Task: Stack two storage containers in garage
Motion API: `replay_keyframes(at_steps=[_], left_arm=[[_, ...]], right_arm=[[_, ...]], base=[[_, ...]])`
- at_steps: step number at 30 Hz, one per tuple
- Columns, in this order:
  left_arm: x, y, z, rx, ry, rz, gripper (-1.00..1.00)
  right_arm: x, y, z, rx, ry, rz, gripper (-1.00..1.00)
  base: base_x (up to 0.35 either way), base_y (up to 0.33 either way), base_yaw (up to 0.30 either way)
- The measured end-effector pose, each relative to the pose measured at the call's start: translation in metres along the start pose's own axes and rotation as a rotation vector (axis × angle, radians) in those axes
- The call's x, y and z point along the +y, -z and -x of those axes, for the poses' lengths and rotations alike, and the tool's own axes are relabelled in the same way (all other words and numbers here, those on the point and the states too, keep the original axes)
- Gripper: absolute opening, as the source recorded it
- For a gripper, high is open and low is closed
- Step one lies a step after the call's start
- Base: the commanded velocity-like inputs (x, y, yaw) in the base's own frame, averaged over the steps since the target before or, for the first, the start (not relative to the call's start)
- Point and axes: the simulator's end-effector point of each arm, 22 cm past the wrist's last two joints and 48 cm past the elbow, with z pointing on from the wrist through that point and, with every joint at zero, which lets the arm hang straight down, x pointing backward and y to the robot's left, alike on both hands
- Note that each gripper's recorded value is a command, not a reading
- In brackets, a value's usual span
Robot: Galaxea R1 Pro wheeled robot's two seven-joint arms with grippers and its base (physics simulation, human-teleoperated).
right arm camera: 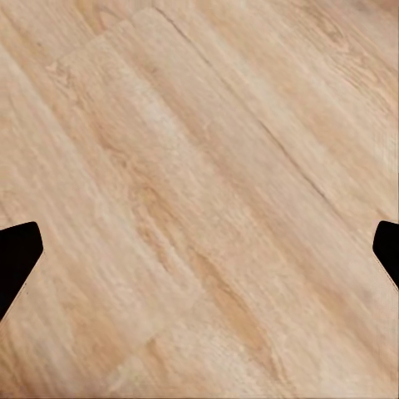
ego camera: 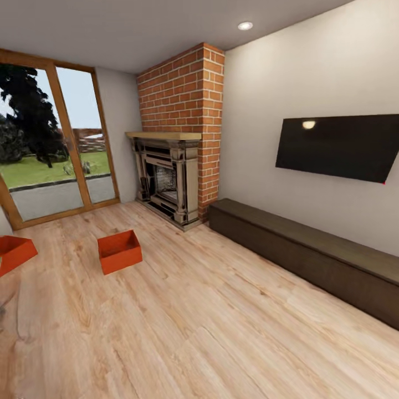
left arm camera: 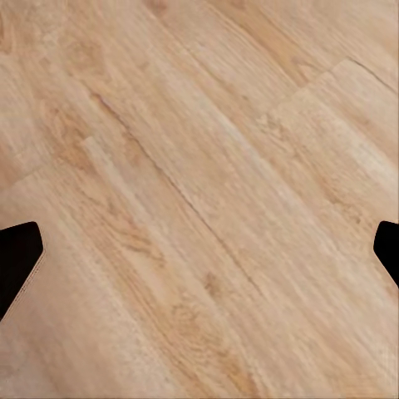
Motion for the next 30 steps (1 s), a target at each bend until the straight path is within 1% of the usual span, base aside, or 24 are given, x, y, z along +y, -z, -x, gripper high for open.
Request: replay_keyframes(at_steps=[8, 15, 16, 18, 19, 20, 23, 30], left_arm=[[0.000, 0.000, 0.000, 0.000, 0.000, 0.000, 1.00], [0.000, 0.000, 0.000, 0.000, 0.000, 0.000, 1.00], [0.000, 0.000, 0.000, 0.000, 0.000, 0.000, 1.00], [-0.009, -0.003, -0.011, 0.022, 0.001, -0.013, 1.00], [-0.013, 0.002, -0.014, 0.024, 0.004, -0.018, 1.00], [-0.013, 0.007, -0.017, 0.022, 0.005, -0.019, 1.00], [-0.012, 0.011, -0.030, 0.041, 0.004, -0.018, 1.00], [-0.012, 0.012, -0.032, 0.044, 0.003, -0.018, 1.00]], right_arm=[[0.000, 0.000, 0.000, 0.000, 0.000, 0.000, 1.00], [0.000, 0.000, 0.000, 0.000, 0.000, 0.000, 1.00], [0.000, 0.000, 0.000, 0.000, 0.000, 0.000, 1.00], [0.001, -0.004, -0.011, 0.024, -0.002, 0.002, 1.00], [0.001, 0.000, -0.014, 0.024, -0.002, 0.002, 1.00], [0.001, 0.004, -0.013, 0.017, -0.001, 0.001, 1.00], [0.001, 0.003, -0.013, 0.018, -0.002, 0.001, 1.00], [0.001, 0.003, -0.013, 0.018, -0.002, 0.001, 1.00]], base=[[0.343, 0.000, 0.277], [0.343, 0.000, 0.083], [0.000, 0.000, 0.000], [0.000, 0.000, 0.000], [0.000, 0.000, 0.000], [0.000, 0.000, 0.000], [0.000, 0.000, 0.000], [0.000, 0.000, 0.000]])
